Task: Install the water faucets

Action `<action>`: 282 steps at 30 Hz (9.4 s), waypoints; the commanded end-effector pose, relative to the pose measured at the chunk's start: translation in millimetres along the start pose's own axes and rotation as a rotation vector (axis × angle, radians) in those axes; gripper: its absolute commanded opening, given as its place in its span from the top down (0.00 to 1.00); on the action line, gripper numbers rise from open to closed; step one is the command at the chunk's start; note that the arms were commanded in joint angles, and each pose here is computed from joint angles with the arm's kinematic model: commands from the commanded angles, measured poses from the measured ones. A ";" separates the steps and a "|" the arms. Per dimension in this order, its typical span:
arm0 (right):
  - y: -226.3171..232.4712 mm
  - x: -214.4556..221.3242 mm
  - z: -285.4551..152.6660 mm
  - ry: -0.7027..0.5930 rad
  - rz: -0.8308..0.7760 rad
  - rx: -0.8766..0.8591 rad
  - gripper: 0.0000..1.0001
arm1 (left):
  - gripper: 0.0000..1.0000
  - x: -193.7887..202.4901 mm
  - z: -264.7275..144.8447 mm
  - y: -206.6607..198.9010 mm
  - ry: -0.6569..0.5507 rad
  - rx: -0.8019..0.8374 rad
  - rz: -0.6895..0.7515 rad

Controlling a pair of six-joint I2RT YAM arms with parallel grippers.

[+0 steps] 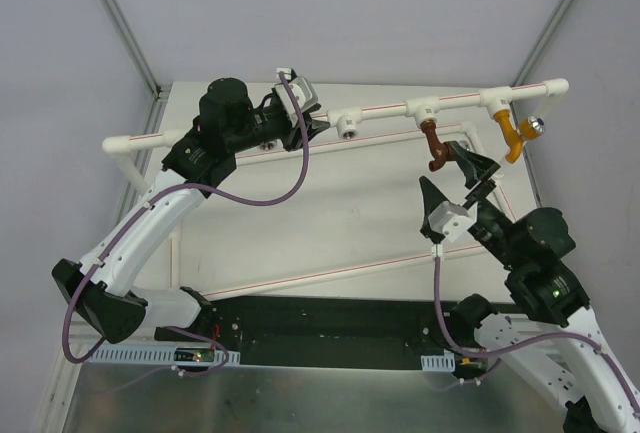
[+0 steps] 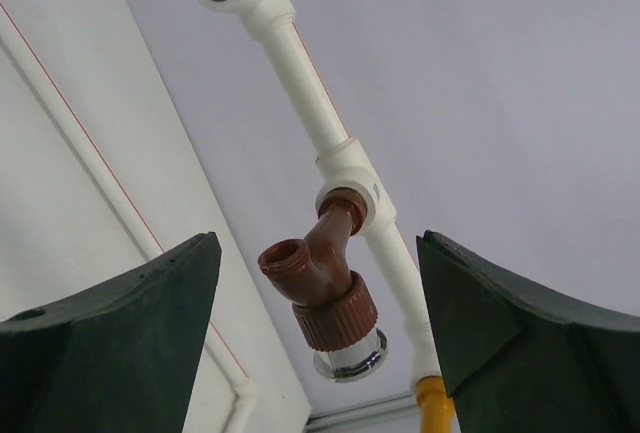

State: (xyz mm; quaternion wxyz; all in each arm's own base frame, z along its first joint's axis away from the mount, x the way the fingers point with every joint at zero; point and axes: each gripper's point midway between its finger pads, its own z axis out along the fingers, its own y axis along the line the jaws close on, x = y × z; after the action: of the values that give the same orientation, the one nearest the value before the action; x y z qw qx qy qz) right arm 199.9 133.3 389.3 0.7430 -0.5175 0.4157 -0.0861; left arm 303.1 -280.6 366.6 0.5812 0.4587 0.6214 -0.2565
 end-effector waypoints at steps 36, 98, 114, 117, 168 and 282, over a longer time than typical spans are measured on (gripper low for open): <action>61.6 74.6 22.2 0.260 0.587 0.110 1.00 | 0.95 166.6 -28.8 -63.6 0.606 0.120 -0.374; 21.5 37.9 -6.1 -0.541 2.941 0.597 0.14 | 0.96 173.1 -28.3 -59.2 0.629 0.092 -0.366; 45.1 20.7 -57.9 0.259 1.470 0.300 0.16 | 0.96 172.7 -25.3 -63.3 0.629 0.113 -0.379; 40.9 20.8 -53.8 0.235 1.187 0.211 0.15 | 0.96 172.5 -26.3 -63.1 0.629 0.107 -0.370; -19.9 31.2 55.0 0.099 0.627 0.314 0.94 | 0.96 171.9 -26.4 -63.5 0.628 0.109 -0.367; -21.4 71.0 32.2 0.242 0.452 0.445 0.85 | 0.95 179.4 -23.7 -66.7 0.658 0.107 -0.353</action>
State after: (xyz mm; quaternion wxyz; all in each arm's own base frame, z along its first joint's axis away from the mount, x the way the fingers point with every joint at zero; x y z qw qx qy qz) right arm 271.4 121.4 365.5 0.7682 -0.3199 0.5460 -0.0974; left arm 316.4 -279.8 364.5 0.5915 0.4469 0.6303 -0.2306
